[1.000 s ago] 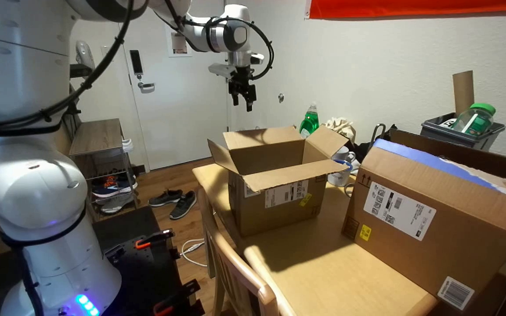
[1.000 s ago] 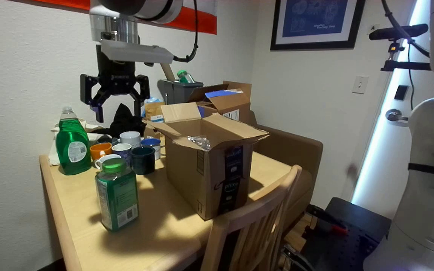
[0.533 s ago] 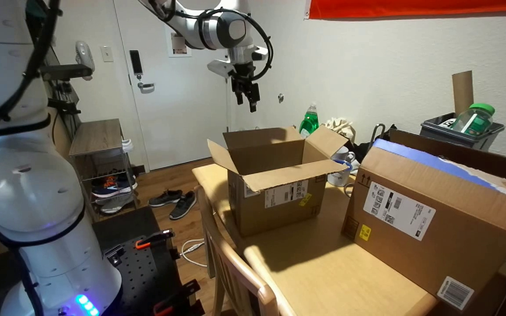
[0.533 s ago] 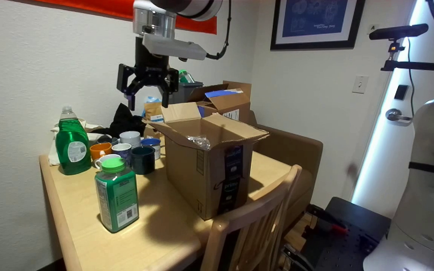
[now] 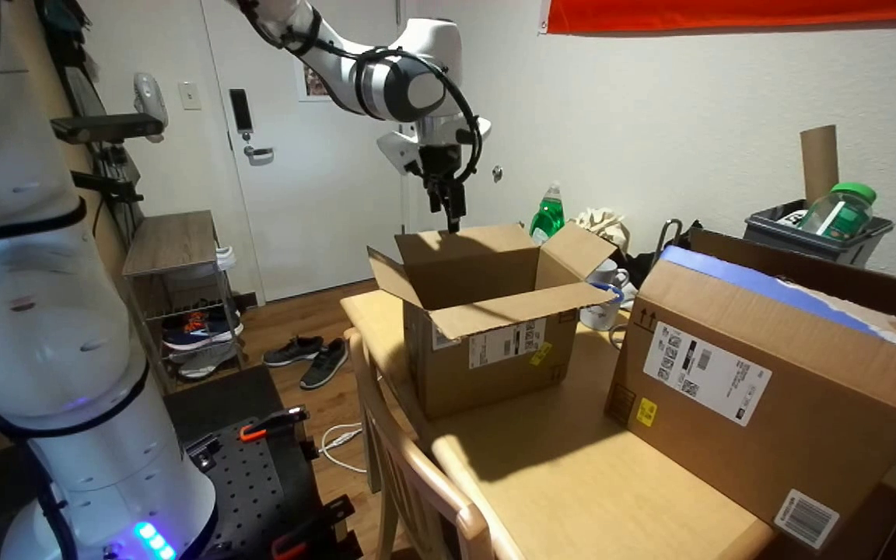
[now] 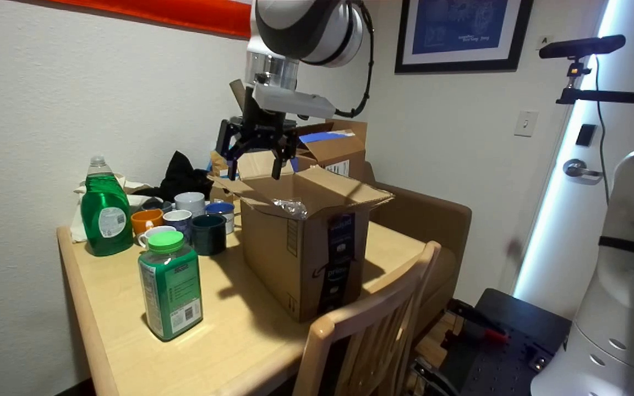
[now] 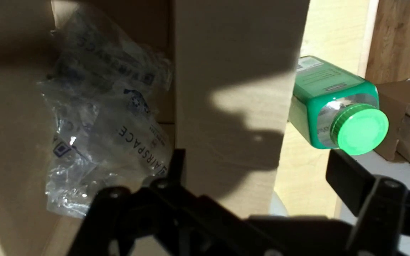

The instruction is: Take the container out of the box

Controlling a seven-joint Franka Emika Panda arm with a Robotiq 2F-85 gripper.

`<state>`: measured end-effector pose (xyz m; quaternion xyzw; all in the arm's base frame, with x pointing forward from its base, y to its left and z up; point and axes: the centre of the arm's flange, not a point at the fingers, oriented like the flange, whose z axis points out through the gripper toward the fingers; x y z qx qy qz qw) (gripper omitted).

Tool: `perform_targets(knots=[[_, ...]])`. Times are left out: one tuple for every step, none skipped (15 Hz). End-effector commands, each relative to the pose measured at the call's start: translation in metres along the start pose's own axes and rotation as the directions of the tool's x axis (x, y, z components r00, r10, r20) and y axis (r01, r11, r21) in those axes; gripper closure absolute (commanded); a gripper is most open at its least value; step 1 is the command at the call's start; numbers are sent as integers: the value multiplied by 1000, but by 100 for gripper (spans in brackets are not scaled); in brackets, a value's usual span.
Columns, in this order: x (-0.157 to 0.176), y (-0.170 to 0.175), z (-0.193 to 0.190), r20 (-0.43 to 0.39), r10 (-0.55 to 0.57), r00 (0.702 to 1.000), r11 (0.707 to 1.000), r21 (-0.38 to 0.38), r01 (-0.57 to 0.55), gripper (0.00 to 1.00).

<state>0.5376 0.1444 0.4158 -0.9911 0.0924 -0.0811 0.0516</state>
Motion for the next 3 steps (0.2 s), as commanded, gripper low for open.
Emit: perform_targets(knots=[[-1, 2, 2, 2, 5, 1000, 1000, 2, -5, 0], [-2, 2, 4, 3, 7, 1000, 1000, 2, -7, 0], [-2, 2, 3, 3, 7, 1000, 1000, 2, -7, 0]])
